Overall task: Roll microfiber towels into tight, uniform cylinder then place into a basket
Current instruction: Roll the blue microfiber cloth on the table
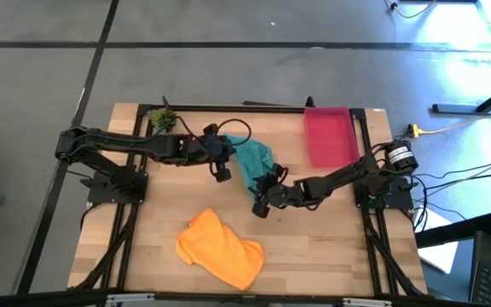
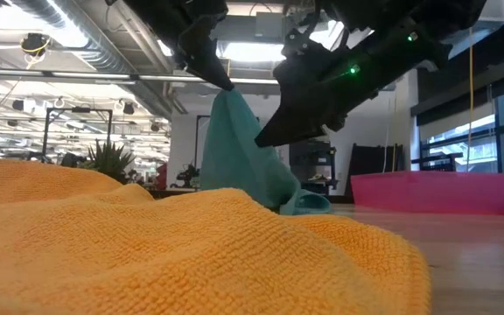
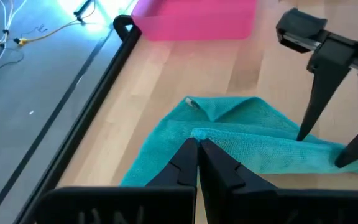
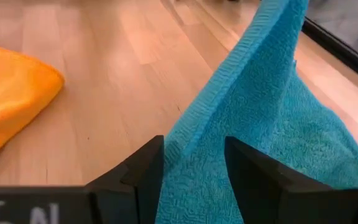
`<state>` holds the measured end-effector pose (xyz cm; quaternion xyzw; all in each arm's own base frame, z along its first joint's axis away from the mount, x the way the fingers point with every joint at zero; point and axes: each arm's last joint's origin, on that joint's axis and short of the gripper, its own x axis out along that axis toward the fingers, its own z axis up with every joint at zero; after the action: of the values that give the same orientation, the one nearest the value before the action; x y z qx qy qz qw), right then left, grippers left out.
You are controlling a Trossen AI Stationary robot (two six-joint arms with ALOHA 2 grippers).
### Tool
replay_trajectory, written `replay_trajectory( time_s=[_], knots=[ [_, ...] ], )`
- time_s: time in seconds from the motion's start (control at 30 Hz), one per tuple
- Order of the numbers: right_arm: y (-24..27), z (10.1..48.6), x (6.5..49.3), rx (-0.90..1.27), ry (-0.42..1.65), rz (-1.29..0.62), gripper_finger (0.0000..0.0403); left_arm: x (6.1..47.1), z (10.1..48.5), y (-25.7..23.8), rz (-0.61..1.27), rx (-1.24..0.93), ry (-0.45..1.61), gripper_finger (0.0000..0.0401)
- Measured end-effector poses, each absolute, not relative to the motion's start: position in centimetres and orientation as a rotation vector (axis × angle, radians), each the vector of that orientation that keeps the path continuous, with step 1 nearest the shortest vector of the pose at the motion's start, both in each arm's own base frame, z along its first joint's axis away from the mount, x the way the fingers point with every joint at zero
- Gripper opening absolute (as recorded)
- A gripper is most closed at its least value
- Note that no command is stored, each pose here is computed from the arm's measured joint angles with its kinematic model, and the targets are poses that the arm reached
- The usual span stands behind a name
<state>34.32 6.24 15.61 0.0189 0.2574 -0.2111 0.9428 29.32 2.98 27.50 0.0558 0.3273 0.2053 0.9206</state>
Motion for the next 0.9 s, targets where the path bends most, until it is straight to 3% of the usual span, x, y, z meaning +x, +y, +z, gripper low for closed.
replay_trajectory(
  time_s=[0.9],
  knots=[
    [7.1, 14.2, 34.3, 0.278, 0.506, -0.482, 0.0171, 29.8, 28.5, 3.3, 0.547, 0.131, 0.559, 0.0]
  ],
)
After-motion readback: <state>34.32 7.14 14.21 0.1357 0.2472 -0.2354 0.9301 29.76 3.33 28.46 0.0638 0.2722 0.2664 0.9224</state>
